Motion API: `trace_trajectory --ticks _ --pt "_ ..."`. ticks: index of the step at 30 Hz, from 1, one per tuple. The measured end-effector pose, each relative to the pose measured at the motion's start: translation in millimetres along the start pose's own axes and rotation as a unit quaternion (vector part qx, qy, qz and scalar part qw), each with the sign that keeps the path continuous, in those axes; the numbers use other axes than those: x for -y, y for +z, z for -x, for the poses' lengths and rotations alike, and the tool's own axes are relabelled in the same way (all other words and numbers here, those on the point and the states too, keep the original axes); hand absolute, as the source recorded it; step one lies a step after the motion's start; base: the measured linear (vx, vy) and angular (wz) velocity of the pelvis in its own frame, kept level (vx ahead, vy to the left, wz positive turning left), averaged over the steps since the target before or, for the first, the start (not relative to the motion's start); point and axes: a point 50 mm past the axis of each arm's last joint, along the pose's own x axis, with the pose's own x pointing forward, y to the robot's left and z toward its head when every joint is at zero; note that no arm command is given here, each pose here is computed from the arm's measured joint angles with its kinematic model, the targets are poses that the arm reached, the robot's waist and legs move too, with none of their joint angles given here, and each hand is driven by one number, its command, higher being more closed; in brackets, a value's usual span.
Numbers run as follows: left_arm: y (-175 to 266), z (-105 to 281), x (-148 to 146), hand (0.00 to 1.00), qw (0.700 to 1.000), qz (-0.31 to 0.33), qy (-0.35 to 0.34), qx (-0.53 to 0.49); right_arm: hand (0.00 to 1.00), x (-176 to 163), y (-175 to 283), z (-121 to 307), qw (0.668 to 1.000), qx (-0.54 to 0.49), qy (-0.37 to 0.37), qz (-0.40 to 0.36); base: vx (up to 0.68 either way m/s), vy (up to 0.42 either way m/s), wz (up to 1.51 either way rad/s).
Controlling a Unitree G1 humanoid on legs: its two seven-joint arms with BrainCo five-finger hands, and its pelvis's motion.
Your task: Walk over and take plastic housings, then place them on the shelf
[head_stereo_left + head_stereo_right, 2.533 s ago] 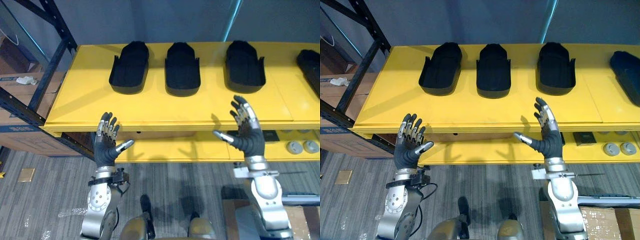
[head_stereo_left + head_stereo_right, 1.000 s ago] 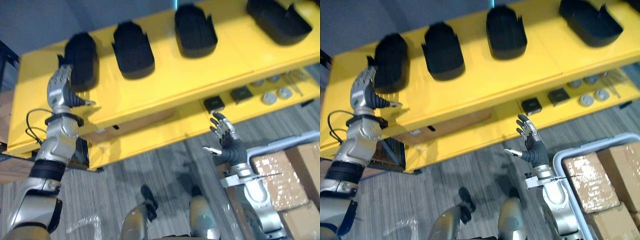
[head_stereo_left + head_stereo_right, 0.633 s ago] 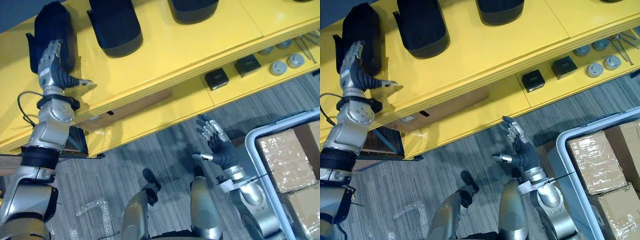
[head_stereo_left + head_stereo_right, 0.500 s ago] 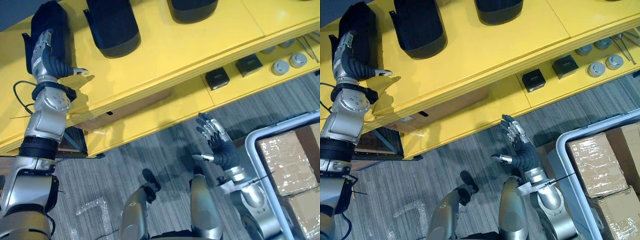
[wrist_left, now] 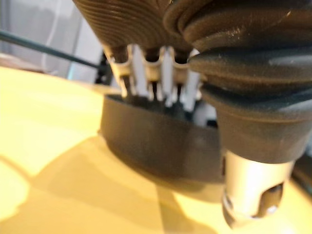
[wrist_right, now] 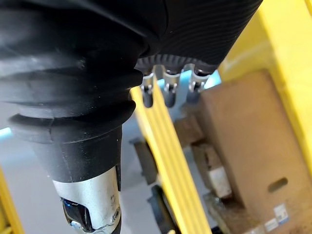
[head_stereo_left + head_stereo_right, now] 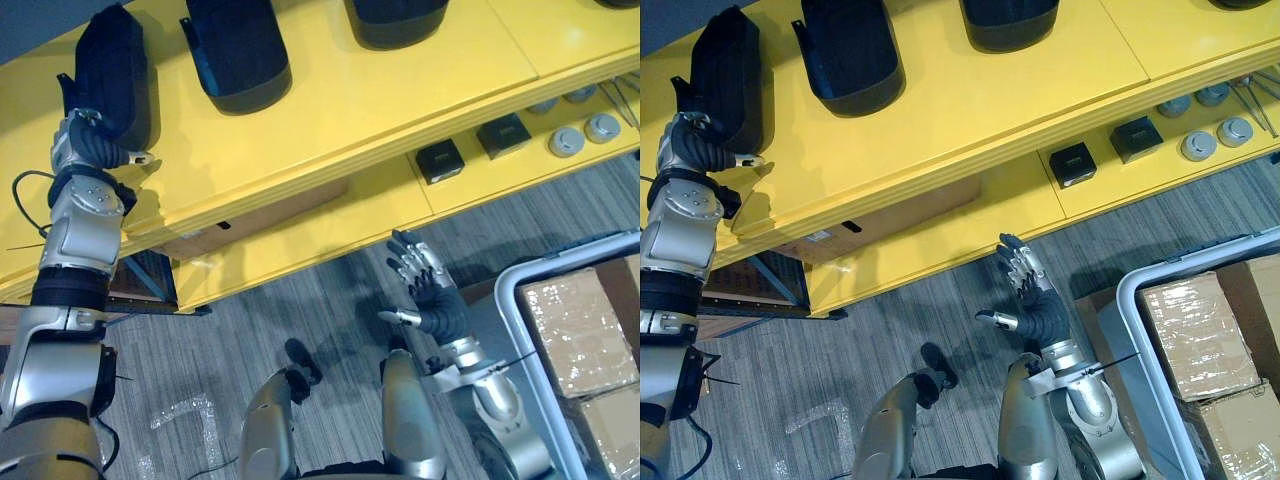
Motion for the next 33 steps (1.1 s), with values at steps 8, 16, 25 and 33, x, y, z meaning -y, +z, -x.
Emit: trace_trajectory --ticks 8,16,25,33 --pt "-5.3 0.2 4.3 1.00 1.000 -0.003 -0.022 -0.005 0.00 0.1 0.7 -1.0 1.000 0.002 0.002 0.000 0.03 0.005 -0.01" --pt "-11.7 1.4 6.6 1.00 1.000 -0.005 -0.024 -0.013 0.00 0.7 2.7 -3.6 1.000 0.008 0.006 0.000 0.01 -0.001 0.00" --pt "-17.6 5.0 11.6 1.00 0.999 -0.036 -0.024 0.019 0.00 1.6 3.4 -3.7 1.000 0.007 0.018 -0.007 0.01 0.002 0.00" --pt "-6.1 11.4 7.5 1.00 0.992 -0.061 0.030 0.110 0.00 3.7 -1.2 4.5 1.000 -0.011 0.024 -0.008 0.01 0.002 0.00"
